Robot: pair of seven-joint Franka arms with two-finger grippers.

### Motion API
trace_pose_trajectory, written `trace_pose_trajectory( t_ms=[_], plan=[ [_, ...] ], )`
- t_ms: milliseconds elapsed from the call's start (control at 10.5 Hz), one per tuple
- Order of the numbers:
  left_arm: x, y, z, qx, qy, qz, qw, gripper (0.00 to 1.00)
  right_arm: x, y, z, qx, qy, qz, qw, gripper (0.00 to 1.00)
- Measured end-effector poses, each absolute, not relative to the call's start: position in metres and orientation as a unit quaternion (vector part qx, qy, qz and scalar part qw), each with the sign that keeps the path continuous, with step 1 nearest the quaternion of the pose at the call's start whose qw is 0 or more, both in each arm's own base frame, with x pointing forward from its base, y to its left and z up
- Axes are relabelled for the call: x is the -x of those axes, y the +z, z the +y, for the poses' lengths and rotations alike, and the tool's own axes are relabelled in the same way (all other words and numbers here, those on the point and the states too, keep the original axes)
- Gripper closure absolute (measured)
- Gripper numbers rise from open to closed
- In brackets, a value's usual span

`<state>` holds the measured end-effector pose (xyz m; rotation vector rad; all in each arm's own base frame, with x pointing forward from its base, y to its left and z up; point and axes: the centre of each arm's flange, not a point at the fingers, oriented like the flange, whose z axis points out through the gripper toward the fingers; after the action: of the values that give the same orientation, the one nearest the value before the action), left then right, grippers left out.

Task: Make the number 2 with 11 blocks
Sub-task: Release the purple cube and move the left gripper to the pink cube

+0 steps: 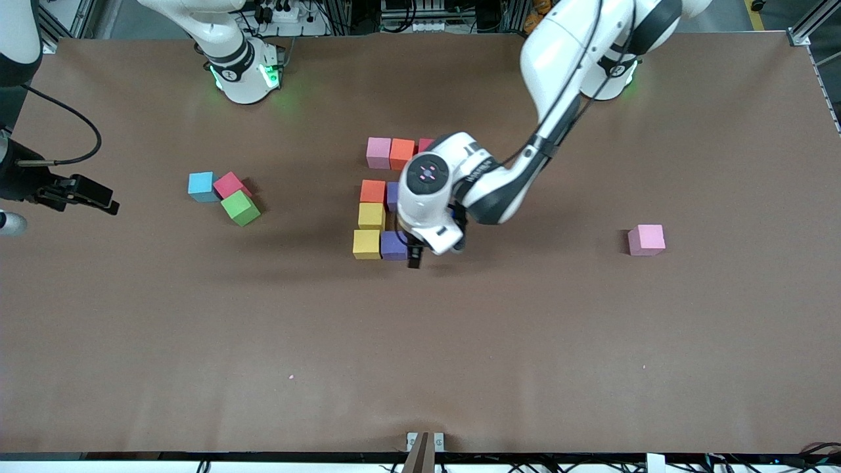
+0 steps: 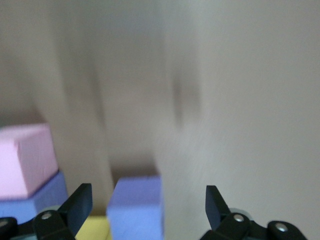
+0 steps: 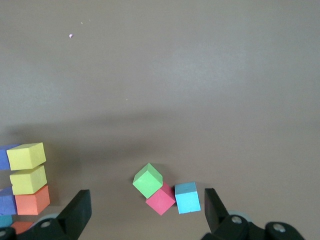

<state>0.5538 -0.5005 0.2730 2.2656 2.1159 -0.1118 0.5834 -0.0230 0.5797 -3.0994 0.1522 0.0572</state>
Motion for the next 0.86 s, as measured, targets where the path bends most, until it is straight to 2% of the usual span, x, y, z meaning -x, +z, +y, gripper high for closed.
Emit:
trace_pose_trajectory(
  t_ms=[286, 571, 857],
  plan=[
    [-0.583, 0.278, -0.401, -0.725, -0.029, 0.689, -0.013, 0.0, -0.585, 0.564, -0.022, 0.998, 0.033, 0.048, 0.019, 0.0],
    [-0.607, 0.286, -0.286, -0.704, -0.021, 0.709, -0.015, 0.0, -0.589, 0.57, -0.003, 0.999, 0.015, 0.032, 0.019, 0.0],
    [-0.593, 0.279, -0.187, -0.698, -0.015, 0.715, -0.021, 0.0, -0.59, 0.573, -0.005, 1.0, 0.008, 0.005, 0.018, 0.0]
  ],
)
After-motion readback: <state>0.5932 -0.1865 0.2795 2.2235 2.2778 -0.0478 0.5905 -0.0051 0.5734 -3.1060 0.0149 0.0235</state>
